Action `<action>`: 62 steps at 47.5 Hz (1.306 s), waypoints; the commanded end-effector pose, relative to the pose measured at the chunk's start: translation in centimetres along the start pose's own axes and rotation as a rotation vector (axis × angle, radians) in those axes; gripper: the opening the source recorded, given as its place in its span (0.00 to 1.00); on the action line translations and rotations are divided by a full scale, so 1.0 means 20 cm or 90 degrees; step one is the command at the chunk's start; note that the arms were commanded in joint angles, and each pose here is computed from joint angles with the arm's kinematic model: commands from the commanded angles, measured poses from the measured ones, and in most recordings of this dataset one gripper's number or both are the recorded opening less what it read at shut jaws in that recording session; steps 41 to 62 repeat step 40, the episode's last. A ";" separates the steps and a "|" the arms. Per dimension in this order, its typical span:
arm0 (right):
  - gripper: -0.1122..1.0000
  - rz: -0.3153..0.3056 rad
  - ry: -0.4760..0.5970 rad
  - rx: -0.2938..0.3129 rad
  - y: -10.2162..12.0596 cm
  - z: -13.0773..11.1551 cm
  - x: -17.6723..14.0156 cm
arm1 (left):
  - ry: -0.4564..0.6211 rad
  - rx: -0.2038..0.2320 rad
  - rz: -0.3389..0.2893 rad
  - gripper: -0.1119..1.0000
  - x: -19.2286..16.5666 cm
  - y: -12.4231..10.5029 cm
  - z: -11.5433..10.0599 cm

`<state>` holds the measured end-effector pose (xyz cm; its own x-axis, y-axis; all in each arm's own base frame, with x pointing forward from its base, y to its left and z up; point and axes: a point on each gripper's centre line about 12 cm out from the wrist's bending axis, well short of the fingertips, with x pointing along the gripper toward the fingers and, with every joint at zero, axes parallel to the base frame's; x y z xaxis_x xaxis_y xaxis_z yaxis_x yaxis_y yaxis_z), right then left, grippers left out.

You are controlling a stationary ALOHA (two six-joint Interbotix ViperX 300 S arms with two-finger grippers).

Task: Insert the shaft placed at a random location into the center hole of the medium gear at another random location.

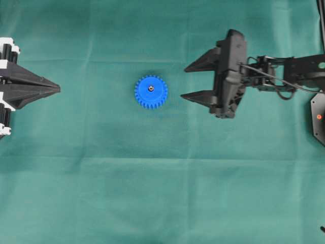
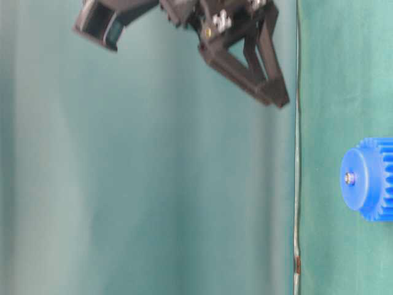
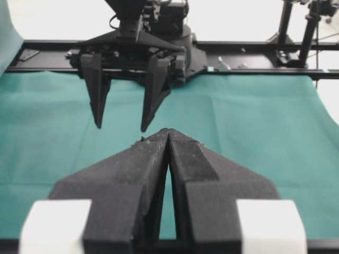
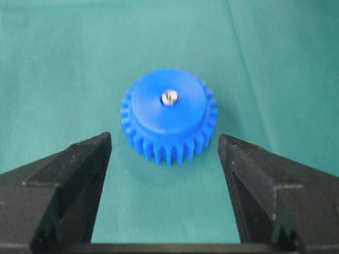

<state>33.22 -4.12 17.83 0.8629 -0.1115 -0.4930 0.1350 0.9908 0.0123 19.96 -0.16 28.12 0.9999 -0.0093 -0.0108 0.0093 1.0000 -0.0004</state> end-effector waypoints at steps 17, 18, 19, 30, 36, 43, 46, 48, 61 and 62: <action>0.83 0.000 -0.023 0.013 0.00 -0.04 -0.21 | -0.017 0.001 -0.001 0.10 0.01 0.00 0.05; 0.83 0.000 -0.023 0.014 0.00 -0.05 -0.21 | -0.016 0.001 -0.001 0.10 0.01 0.00 0.05; 0.83 0.000 -0.024 0.014 0.00 -0.05 -0.22 | -0.017 0.001 0.000 0.10 0.01 0.00 0.05; 0.83 0.000 -0.020 0.014 0.00 -0.07 -0.25 | -0.017 0.001 0.000 0.10 0.01 0.00 0.05; 0.83 0.000 -0.020 0.014 0.00 -0.07 -0.25 | -0.017 0.001 0.000 0.10 0.01 0.00 0.05; 0.83 0.000 -0.020 0.014 0.00 -0.07 -0.25 | -0.017 0.001 0.000 0.10 0.01 0.00 0.05; 0.83 0.000 -0.020 0.014 0.00 -0.07 -0.25 | -0.017 0.001 0.000 0.10 0.01 0.00 0.05; 0.83 0.000 -0.020 0.014 0.00 -0.07 -0.25 | -0.017 0.001 0.000 0.10 0.01 0.00 0.05; 0.83 0.000 -0.020 0.014 0.00 -0.07 -0.25 | -0.017 0.001 0.000 0.10 0.01 0.00 0.05; 0.83 0.000 -0.020 0.014 0.00 -0.07 -0.25 | -0.017 0.001 0.000 0.10 0.01 0.00 0.05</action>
